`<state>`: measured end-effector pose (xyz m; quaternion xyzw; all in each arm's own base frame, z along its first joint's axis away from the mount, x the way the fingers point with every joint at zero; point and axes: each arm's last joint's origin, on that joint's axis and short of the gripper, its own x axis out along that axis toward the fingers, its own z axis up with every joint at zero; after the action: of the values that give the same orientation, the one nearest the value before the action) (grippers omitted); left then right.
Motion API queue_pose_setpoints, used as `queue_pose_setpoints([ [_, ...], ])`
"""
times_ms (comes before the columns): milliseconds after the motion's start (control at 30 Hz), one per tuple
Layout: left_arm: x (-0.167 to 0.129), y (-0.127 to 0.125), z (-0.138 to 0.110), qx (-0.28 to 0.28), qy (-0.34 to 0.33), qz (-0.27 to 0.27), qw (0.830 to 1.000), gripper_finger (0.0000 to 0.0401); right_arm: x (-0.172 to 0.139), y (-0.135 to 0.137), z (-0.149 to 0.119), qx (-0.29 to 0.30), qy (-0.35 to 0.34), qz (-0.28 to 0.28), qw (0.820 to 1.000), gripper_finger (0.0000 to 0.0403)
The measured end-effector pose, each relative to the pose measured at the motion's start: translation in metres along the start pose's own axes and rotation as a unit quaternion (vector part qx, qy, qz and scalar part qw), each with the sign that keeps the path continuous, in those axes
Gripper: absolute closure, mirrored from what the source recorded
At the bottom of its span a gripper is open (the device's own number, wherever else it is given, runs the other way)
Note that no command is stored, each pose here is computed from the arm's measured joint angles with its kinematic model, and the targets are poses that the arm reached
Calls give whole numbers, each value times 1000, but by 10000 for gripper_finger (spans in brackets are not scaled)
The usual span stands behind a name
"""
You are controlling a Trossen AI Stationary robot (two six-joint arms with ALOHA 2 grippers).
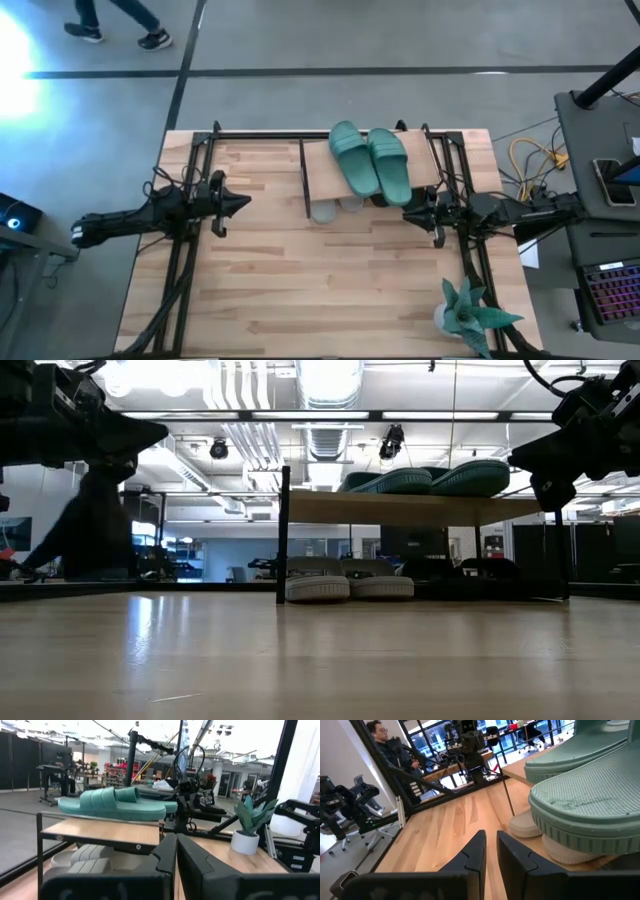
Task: Pick and place slides into the shelf
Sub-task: Return to Home Position
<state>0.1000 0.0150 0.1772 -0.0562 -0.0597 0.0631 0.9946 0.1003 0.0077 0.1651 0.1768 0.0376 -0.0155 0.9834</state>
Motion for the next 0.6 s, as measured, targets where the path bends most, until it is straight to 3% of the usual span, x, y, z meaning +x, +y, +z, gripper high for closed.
queue_pose_setpoints([
  [600,1,0,-2,0,8,1,1000,401,0,0,0,0,0,0,1000,365],
])
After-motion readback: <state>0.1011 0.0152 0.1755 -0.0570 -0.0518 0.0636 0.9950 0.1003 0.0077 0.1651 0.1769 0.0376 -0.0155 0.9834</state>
